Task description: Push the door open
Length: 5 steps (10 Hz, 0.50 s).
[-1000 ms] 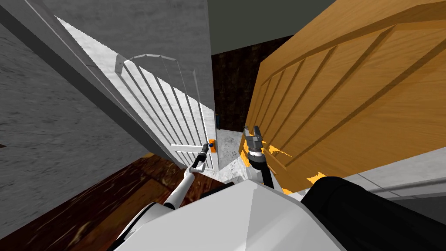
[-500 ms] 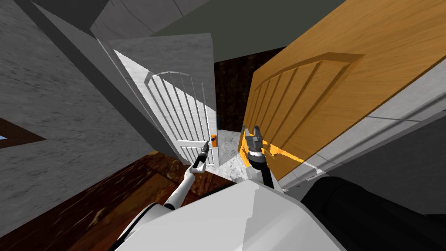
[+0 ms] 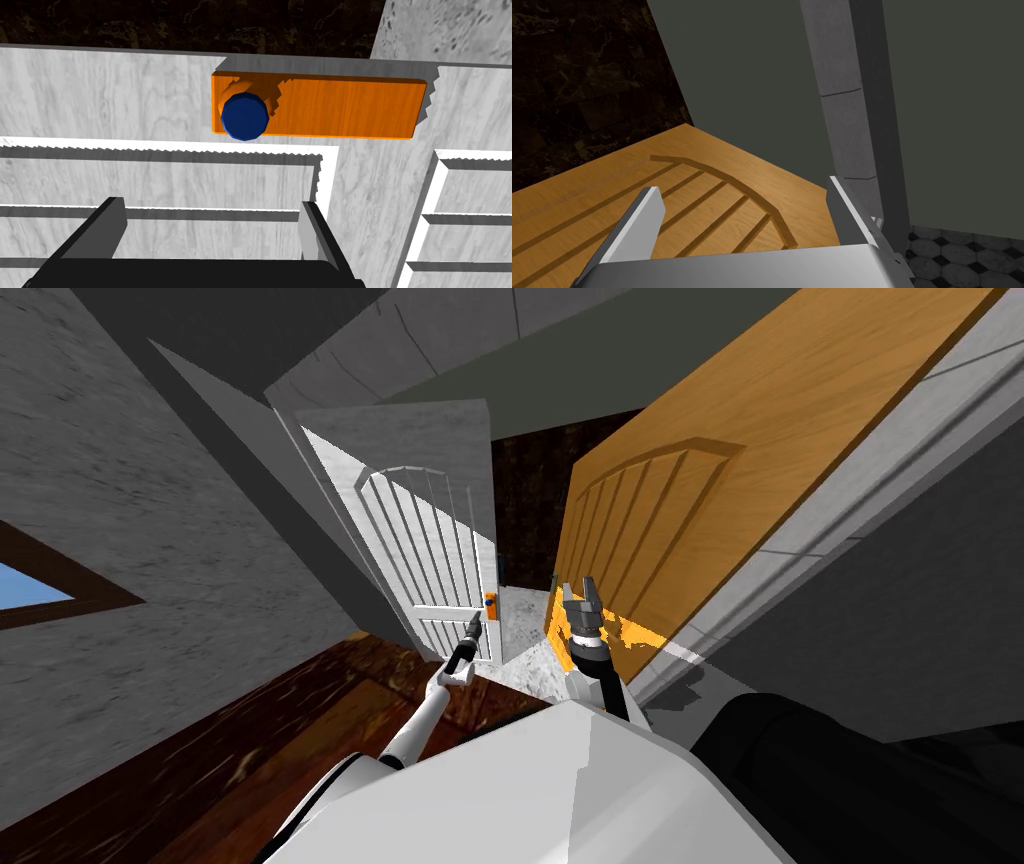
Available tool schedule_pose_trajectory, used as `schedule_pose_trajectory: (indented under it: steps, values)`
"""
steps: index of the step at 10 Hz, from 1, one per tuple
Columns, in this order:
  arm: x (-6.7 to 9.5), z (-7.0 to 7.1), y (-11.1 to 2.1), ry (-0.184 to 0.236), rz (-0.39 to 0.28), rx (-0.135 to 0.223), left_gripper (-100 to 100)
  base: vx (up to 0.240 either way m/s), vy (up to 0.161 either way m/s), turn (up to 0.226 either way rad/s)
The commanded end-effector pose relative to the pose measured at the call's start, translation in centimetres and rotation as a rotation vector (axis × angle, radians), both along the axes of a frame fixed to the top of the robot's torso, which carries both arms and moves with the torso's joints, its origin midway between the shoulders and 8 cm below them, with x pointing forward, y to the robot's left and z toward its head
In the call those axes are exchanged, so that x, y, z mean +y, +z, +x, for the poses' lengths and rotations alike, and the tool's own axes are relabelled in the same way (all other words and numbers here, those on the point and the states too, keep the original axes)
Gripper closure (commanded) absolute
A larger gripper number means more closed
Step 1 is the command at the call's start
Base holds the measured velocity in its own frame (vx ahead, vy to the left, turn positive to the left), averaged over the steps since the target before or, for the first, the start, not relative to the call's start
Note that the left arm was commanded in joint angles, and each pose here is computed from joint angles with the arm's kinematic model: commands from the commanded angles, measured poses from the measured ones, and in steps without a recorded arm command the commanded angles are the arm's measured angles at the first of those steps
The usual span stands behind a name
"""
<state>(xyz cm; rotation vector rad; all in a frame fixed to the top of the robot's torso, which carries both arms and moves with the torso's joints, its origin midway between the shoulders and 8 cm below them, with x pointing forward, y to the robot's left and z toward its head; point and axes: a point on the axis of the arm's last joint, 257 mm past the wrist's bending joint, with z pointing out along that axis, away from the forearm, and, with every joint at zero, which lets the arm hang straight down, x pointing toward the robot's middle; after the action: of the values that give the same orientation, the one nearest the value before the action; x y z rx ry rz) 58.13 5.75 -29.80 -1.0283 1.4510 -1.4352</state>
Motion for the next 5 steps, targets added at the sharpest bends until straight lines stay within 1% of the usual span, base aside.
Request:
schedule_pose_trajectory:
  steps: [1, 4, 5]
  values:
    - [0.39, 0.08, -0.02, 0.004, 0.005, -0.002, -100, 0.14, -0.045, -0.018]
    - [0.96, 0.27, 0.01, 0.013, 0.009, -0.006, -100, 0.186, -0.068, -0.021]
    - [1.02, 0.31, 0.03, 0.015, 0.008, -0.006, -100, 0.234, -0.12, -0.025]
